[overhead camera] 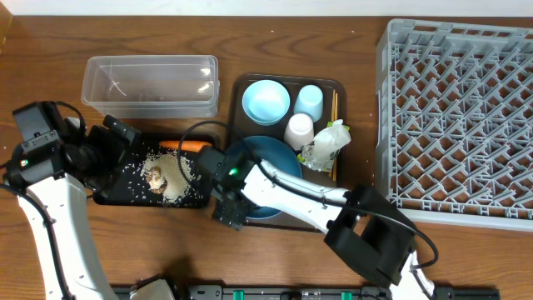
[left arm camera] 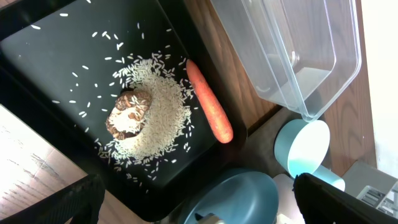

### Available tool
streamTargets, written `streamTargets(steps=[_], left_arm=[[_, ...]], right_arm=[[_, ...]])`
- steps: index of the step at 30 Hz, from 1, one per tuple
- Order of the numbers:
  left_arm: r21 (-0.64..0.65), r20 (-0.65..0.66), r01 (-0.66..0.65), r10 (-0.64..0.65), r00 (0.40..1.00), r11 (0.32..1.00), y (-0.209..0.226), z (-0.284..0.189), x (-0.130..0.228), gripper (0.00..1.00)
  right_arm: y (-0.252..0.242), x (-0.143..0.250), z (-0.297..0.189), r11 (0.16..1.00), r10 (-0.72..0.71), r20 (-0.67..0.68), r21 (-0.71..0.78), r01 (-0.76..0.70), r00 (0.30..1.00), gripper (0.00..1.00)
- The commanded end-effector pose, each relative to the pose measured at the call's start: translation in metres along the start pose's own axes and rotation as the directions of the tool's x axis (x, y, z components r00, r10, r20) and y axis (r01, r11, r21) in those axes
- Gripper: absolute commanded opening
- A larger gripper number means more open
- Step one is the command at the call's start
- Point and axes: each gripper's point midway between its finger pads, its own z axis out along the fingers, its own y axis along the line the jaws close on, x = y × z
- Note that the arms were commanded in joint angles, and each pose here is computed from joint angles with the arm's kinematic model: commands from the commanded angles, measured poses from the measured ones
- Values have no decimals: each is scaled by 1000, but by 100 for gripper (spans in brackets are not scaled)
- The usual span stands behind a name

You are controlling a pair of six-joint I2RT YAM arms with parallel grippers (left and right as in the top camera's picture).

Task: Sort waste into correct bins and load items into the dishwasher rack
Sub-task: 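Move the right gripper left and lower it onto the blue plate's rim, then close the right gripper on the blue plate rim and adjust the grip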

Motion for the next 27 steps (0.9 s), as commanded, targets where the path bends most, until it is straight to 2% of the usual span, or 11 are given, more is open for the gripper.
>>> streamTargets(steps=[1,12,17,27], left_arm=[[8,5,-12,11,1000,1000,-2,-3,-2,98],[8,5,-12,11,1000,1000,-2,-3,-2,98],[8,5,-12,11,1000,1000,-2,-3,-2,98],[8,5,-12,11,1000,1000,-2,-3,-2,98]], right_arm=[[0,-7,-2,1000,-5,13,31,5,1000,70],[-3,-13,1,999,17,39,40,-19,999,56],[-5,-13,2,999,21,39,41,-23,999,42],[-5,-4,11,999,26,15,39,-26,1000,36]])
